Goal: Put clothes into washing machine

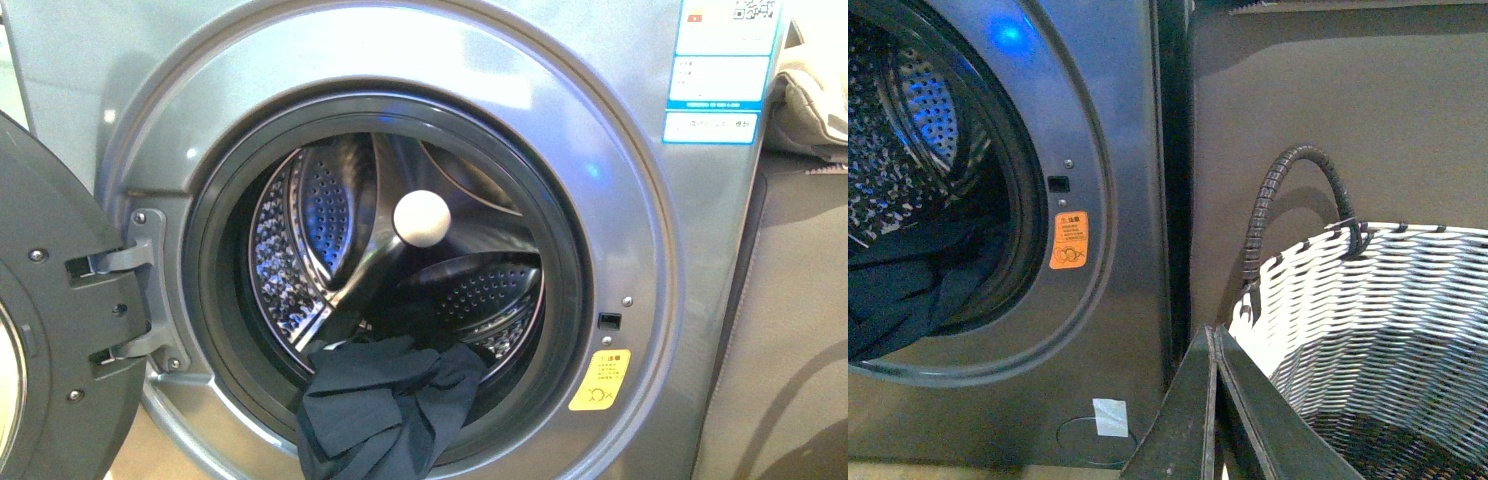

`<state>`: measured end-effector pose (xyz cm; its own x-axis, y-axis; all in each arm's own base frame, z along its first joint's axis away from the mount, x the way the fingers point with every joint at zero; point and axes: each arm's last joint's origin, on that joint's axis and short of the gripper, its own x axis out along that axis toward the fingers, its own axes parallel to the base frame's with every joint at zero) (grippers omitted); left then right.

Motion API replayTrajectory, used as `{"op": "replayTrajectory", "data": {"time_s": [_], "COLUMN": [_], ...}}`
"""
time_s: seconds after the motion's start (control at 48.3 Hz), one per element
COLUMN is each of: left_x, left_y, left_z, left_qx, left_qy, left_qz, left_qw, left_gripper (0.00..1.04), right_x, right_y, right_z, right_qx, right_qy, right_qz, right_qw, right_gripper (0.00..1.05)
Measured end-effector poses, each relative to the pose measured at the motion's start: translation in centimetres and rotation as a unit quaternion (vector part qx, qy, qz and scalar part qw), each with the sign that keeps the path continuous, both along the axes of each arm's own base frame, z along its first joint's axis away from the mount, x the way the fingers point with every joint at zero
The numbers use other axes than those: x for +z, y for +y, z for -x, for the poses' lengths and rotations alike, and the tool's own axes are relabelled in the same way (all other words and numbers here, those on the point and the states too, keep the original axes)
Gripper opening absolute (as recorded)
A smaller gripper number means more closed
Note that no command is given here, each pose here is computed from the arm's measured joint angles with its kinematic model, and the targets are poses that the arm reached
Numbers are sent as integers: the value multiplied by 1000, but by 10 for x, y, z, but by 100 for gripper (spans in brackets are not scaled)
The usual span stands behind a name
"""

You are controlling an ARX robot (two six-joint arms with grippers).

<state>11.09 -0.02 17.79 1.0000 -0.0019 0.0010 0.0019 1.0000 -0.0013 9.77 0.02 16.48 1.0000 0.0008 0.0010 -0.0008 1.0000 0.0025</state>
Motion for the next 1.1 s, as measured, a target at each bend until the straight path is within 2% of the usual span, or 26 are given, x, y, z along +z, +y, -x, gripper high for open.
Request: {"op": "replayTrajectory", "data": {"time_s": [0.269, 0.373, 0.973, 0.994, 1.036, 1.098], "left_x": [-13, -11, -12, -12, -12, -12], "left_y": [0, 0, 0, 0, 0, 0], "left_z": [10, 14, 13, 13, 13, 13], "left_qx": [0, 0, 0, 0, 0, 0], "left_qy": [11, -5, -2, -2, -2, -2], "left_qz": [0, 0, 0, 0, 1, 0], "left_qw": [1000, 1000, 1000, 1000, 1000, 1000], "left_gripper": [4, 4, 4, 4, 5, 22], "right_x": [0, 0, 0, 0, 0, 0], "right_y": [0, 0, 0, 0, 0, 0], "right_z": [0, 0, 0, 0, 0, 0], "right_qx": [0, 0, 0, 0, 0, 0], "right_qy": [0, 0, 0, 0, 0, 0], "right_qz": [0, 0, 0, 1, 0, 0], "right_qw": [1000, 1000, 1000, 1000, 1000, 1000], "right_gripper": [2, 2, 2, 4, 14, 28]}}
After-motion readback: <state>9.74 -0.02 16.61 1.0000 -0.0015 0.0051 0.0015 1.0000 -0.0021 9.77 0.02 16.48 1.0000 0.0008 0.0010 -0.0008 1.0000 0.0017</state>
